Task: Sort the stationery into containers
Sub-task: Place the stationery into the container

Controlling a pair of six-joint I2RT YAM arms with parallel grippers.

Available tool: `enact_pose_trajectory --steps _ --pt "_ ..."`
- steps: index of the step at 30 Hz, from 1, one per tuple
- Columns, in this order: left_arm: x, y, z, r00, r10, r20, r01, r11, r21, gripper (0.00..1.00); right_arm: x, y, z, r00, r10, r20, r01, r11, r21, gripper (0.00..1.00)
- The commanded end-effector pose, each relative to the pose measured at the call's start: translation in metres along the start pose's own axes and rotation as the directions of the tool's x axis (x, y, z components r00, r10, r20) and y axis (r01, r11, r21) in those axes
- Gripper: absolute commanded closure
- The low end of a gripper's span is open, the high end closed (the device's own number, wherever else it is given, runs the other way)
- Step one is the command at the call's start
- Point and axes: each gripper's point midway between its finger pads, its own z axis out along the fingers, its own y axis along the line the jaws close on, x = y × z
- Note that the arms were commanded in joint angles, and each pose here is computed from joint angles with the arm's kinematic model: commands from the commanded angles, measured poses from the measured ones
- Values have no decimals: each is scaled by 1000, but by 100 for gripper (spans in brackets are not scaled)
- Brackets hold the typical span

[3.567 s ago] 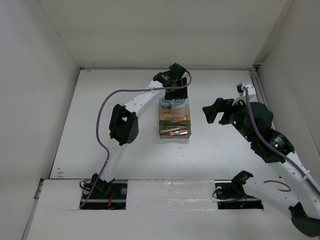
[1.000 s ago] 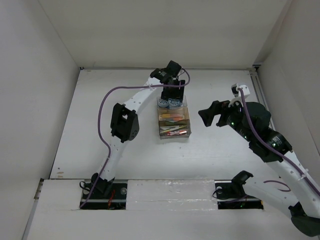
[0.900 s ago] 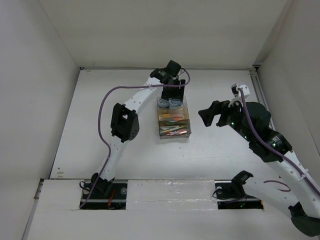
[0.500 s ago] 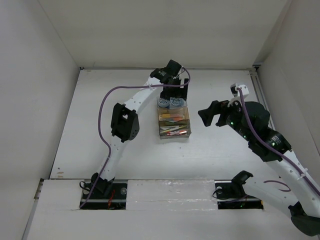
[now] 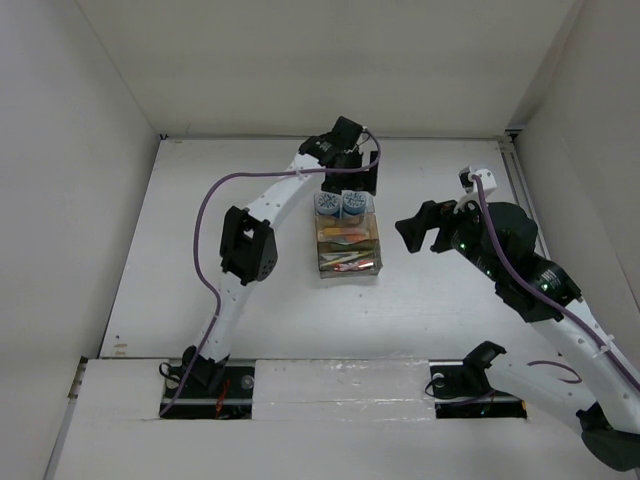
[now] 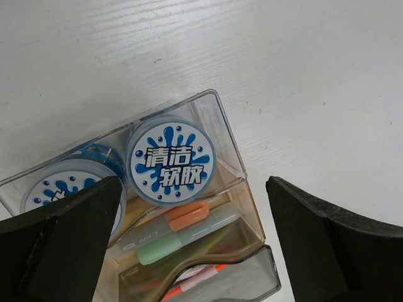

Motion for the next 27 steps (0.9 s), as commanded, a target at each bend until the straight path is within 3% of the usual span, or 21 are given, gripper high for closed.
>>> enact_pose_trajectory --steps 1,6,10,15,18,20,21,22,27 --pt "-52 -31 -75 979 -4 203 -14 996 86 0 -12 4 0 999 -7 47 8 1000 -21 0" --pt "-78 -36 -124 943 -26 332 0 997 79 0 -15 -3 0 998 -7 60 5 1000 20 0" --pt "-91 2 -189 867 -65 494 130 986 -100 0 -24 -18 -15 993 35 109 -46 994 99 0" --pt "-39 81 -296 738 -79 670 371 877 -306 0 -31 -39 -38 981 104 166 -138 968 207 0" --pt "12 108 -335 700 -103 707 435 846 -307 0 -32 -42 -52 979 113 172 -150 965 217 0" --pt "34 119 -352 675 -112 729 457 840 -294 0 -34 -44 -62 979 111 169 -149 962 229 0" --pt "55 130 -341 699 -110 707 455 831 -320 0 -37 -46 -68 977 111 181 -153 960 234 0" --pt "69 135 -364 659 -120 743 469 837 -281 0 -39 -47 -74 975 111 191 -156 958 239 0" --pt "125 159 -365 623 -144 769 479 848 -229 0 -45 -51 -104 964 119 239 -174 959 225 0"
